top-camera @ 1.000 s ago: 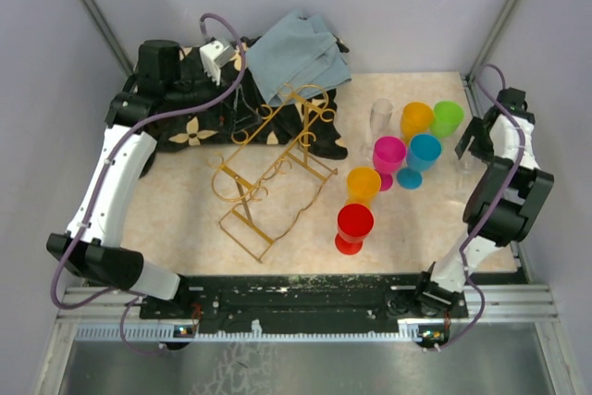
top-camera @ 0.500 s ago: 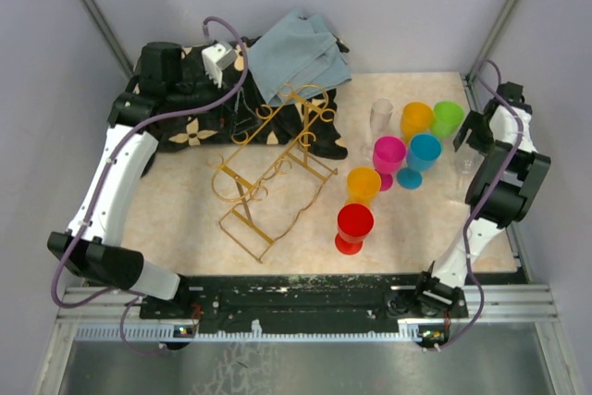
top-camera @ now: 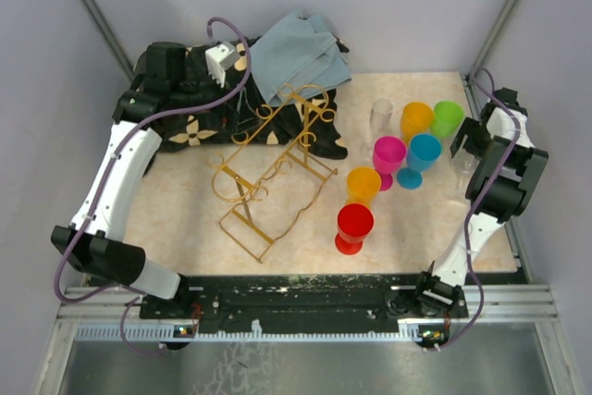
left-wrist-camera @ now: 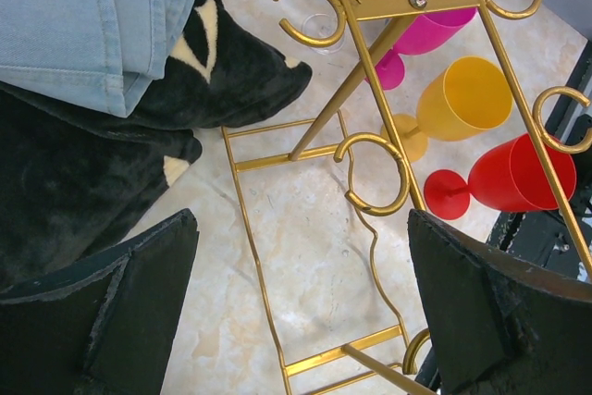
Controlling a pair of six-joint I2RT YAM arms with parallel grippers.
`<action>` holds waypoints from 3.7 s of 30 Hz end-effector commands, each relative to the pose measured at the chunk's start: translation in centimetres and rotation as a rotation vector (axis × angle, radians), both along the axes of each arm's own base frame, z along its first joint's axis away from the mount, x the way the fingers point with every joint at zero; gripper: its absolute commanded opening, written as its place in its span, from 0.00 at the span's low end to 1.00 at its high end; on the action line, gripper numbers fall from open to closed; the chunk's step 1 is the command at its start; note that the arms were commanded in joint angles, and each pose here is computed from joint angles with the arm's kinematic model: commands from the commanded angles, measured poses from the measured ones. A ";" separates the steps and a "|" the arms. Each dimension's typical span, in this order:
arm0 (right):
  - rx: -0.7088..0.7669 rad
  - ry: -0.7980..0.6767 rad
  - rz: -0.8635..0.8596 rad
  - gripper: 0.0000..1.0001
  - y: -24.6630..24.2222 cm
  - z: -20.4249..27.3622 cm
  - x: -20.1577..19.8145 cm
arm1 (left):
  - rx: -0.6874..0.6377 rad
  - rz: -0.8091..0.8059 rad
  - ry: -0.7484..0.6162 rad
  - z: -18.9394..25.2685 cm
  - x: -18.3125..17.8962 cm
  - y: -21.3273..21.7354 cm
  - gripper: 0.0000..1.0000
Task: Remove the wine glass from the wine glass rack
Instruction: Pick up the wine glass at the center of the board, then place the wine glass at the center of the board.
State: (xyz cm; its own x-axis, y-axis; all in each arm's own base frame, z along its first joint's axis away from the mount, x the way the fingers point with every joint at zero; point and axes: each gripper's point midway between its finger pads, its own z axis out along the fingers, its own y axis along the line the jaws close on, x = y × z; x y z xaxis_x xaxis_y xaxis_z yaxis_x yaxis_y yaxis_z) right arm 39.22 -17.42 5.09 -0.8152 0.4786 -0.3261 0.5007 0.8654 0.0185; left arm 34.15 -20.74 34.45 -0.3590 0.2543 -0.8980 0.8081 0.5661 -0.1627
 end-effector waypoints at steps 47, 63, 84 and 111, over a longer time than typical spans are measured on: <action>-0.207 -0.862 0.036 0.11 5.8 35.0 -6.1 | -0.027 0.043 -0.113 5.8 1.5 0.1 1.00; 0.070 -1.242 0.665 0.01 25.1 42.7 -4.5 | -0.124 -0.203 -0.377 13.7 1.6 -4.0 1.00; 0.232 -1.194 1.104 0.06 35.8 41.7 -12.6 | -0.559 -0.599 0.260 16.1 -2.5 -11.5 0.97; 0.162 -1.157 1.244 0.03 40.3 41.6 -12.4 | -0.474 -0.603 0.356 12.8 -4.5 -13.2 0.79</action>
